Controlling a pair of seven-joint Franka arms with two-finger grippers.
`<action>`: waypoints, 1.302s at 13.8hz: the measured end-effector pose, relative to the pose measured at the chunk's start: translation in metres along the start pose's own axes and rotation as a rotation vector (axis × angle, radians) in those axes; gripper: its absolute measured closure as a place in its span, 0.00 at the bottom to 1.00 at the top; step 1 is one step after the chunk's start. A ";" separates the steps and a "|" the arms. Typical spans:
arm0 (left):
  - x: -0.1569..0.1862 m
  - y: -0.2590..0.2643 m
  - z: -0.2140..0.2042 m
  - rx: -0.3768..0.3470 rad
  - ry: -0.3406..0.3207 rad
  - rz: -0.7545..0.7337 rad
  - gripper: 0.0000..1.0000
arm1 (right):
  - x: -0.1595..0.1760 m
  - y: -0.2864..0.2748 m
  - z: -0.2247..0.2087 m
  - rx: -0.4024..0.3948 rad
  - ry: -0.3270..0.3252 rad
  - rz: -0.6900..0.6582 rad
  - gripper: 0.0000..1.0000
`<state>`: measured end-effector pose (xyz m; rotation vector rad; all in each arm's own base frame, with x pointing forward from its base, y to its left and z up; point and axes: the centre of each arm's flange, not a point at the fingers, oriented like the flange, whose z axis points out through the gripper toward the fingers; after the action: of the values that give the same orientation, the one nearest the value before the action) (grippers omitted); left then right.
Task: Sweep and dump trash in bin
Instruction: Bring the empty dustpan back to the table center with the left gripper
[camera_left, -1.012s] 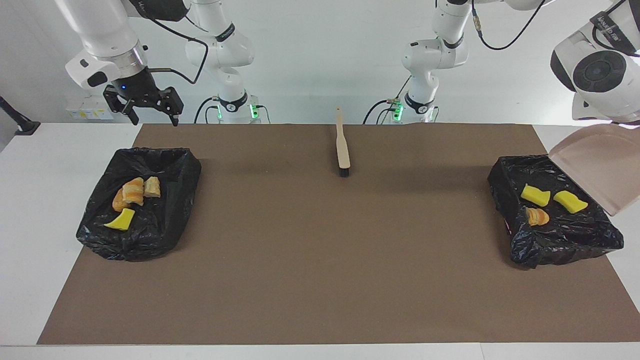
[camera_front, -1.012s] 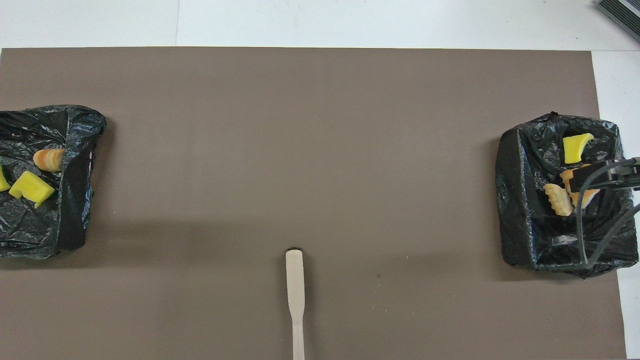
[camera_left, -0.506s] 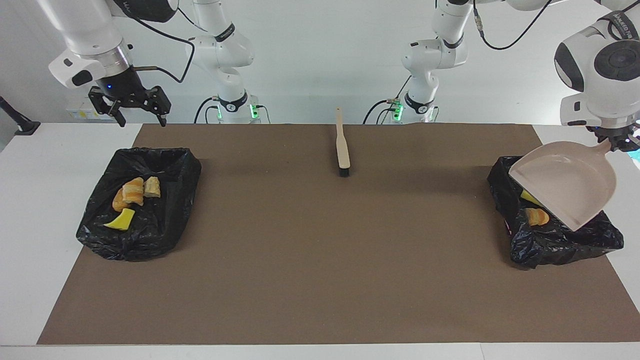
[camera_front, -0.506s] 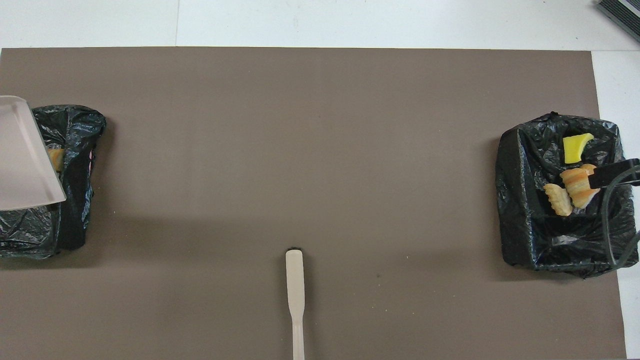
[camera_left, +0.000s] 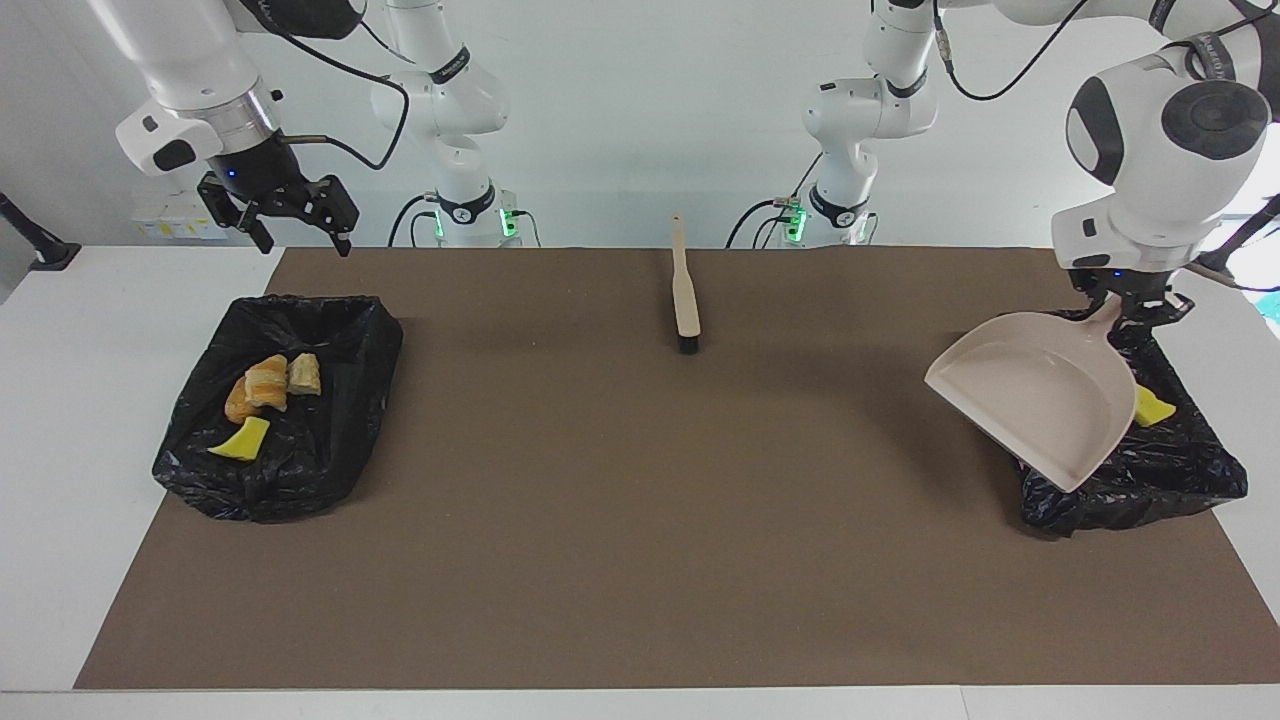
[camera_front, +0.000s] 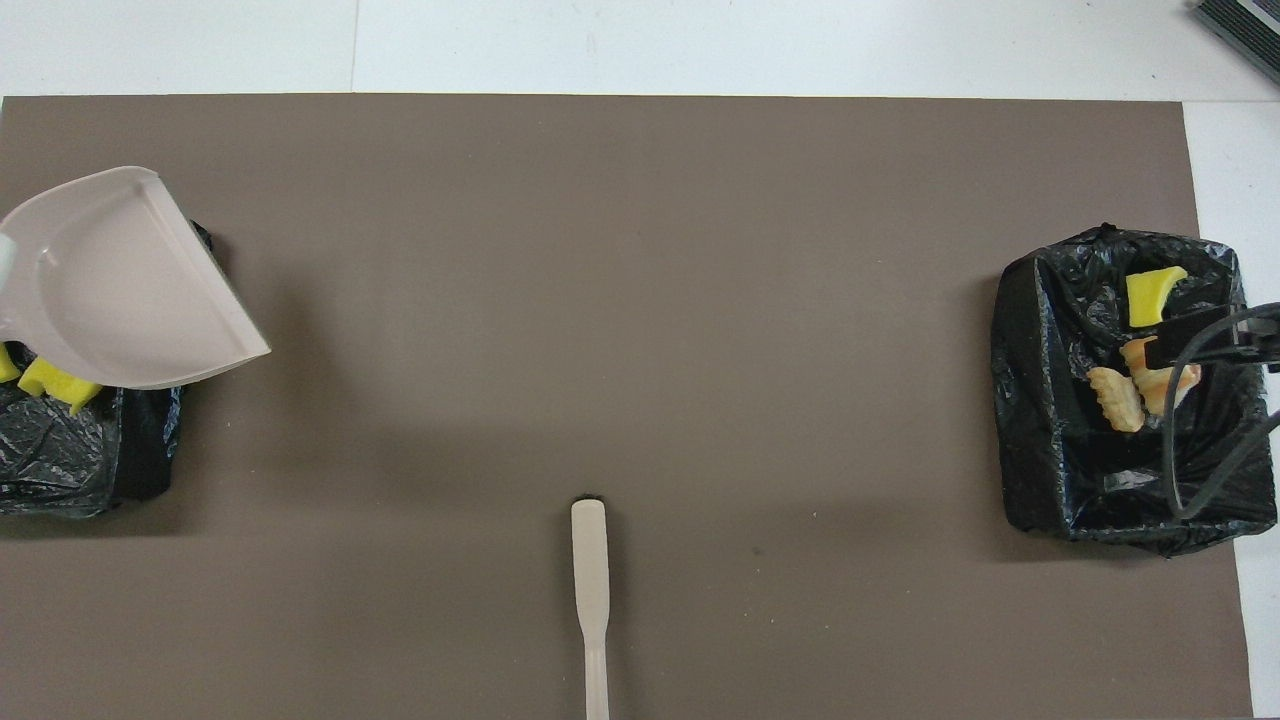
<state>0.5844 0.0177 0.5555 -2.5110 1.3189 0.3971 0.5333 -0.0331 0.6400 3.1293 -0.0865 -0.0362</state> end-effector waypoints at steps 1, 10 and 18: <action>0.020 0.018 -0.007 -0.018 0.016 -0.041 0.69 | 0.000 0.000 0.000 0.000 0.000 0.000 0.00; 0.156 0.152 -0.042 -0.135 0.200 -0.351 0.69 | 0.000 -0.001 0.000 0.000 0.000 -0.001 0.00; 0.281 0.225 0.001 -0.239 0.318 -0.627 0.69 | 0.000 -0.001 0.000 0.000 0.000 -0.002 0.00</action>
<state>0.5514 -0.3169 0.4262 -3.1013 0.5175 0.0130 0.5333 -0.0323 0.6400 3.1295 -0.0842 -0.0363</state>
